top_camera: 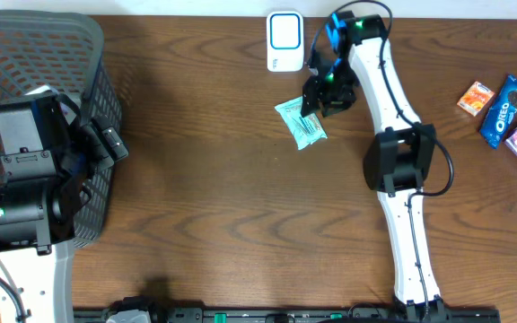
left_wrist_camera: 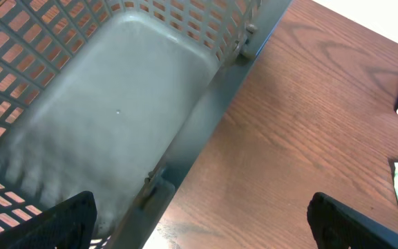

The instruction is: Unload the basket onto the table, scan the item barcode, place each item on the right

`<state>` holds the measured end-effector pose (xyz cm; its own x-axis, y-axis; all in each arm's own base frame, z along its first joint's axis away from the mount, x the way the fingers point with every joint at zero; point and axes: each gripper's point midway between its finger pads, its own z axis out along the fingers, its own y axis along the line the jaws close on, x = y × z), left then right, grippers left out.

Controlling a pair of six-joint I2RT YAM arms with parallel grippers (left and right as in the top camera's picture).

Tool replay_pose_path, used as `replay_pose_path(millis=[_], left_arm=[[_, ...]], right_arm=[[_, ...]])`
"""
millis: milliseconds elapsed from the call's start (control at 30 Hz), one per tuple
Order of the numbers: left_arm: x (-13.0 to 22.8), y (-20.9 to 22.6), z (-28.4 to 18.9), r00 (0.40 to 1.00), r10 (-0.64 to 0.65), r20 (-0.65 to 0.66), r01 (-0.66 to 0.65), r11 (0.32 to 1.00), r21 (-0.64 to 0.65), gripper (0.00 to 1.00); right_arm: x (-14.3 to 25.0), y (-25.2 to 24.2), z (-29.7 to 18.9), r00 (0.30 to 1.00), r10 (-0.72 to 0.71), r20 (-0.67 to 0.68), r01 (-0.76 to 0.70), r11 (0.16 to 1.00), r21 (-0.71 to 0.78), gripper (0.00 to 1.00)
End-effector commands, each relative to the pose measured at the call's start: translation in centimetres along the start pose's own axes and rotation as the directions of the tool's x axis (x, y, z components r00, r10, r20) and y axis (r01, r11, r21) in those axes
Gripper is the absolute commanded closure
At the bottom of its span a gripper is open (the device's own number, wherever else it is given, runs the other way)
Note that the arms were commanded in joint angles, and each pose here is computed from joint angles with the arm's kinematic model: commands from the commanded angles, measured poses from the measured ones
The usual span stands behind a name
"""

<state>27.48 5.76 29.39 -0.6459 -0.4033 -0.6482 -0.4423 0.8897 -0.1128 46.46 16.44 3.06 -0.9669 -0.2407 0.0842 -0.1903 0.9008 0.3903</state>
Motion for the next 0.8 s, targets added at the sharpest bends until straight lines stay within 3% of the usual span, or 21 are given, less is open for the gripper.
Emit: replay_pose_path(millis=[0,100,267,533,767], left_arm=[[-0.5,0.2,-0.4,1.000,-0.010,0.017,0.010,1.000,-0.007,0.02],[-0.5,0.2,-0.4,1.000,-0.010,0.017,0.010,1.000,-0.007,0.02],[-0.5,0.2,-0.4,1.000,-0.010,0.017,0.011,1.000,-0.007,0.02],[-0.5,0.2,-0.4,1.000,-0.010,0.017,0.010,1.000,-0.007,0.02],[-0.5,0.2,-0.4,1.000,-0.010,0.017,0.010,1.000,-0.007,0.02]], right_arm=[[0.4,0.4,1.3,0.999,-0.025,-0.022,0.022,0.992,-0.124,0.45],[0.7,-0.2,3.3,0.999,-0.014,-0.047,0.008,0.990,-0.142,0.56],[1.3,0.6,5.2,0.997,0.000,-0.080,-0.016,0.979,-0.204,0.99],[0.7,3.3,4.4,0.998,0.004,-0.058,-0.019,0.962,-0.271,0.99],[-1.8,6.4,1.6,0.991,-0.111,0.080,0.125,0.970,-0.209,0.99]])
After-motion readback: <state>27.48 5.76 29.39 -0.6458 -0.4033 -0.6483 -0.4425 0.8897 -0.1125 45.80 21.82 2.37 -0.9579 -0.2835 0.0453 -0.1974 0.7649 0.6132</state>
